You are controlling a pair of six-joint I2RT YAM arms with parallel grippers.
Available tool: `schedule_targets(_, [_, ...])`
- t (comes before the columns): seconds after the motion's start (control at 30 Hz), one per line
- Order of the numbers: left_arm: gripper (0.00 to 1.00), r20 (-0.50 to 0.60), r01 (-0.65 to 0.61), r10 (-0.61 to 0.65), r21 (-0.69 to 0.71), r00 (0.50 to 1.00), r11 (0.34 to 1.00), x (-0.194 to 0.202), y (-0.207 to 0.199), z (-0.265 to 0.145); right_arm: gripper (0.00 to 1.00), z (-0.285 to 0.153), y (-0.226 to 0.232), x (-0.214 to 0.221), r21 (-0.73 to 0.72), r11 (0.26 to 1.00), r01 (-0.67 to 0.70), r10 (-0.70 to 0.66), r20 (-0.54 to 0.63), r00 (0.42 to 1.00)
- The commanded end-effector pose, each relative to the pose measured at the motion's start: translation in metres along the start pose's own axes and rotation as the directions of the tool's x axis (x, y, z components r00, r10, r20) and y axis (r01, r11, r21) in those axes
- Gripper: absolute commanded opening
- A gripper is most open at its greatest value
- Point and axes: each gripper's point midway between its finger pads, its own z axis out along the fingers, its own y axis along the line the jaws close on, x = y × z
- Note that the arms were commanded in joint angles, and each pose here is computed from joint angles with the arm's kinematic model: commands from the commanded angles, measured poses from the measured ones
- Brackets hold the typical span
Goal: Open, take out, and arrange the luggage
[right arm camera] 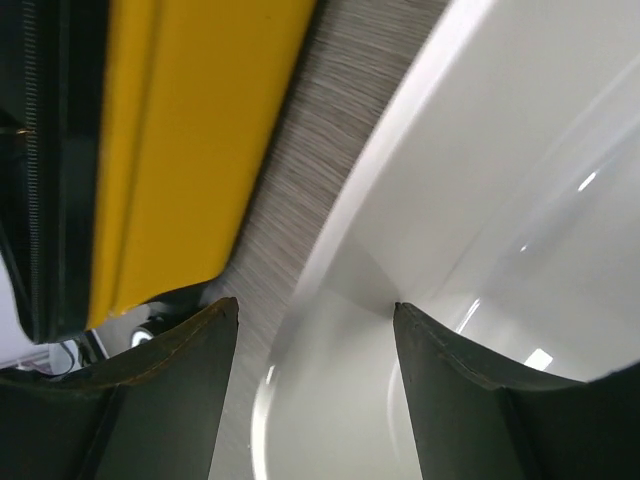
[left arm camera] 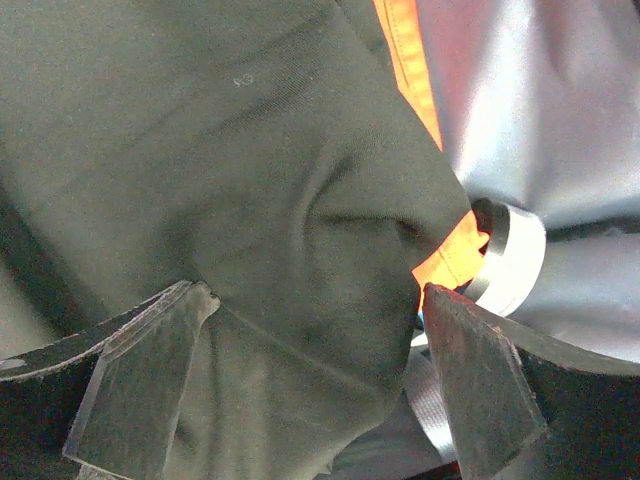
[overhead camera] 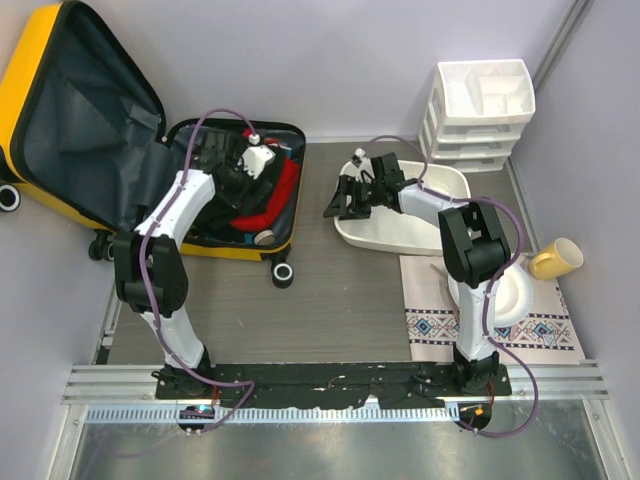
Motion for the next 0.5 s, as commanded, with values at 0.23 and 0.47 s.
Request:
schedule_targets(0.23, [0.84,-0.046,-0.142,0.139,-0.074,0.989,0.987,-0.005,0.027,0.026,0.70,-0.057,0.065,-0.066,-0.064,0.985,0.162,-0.148,0.183,0.972])
schedule_targets(0.47, [0.19,-0.021,-0.091,0.089,-0.070,0.996,0.993,-0.027,0.035,0.016,0.70,-0.074,0.077,-0.084,-0.027,0.973,0.228,-0.214,0.249,0.944])
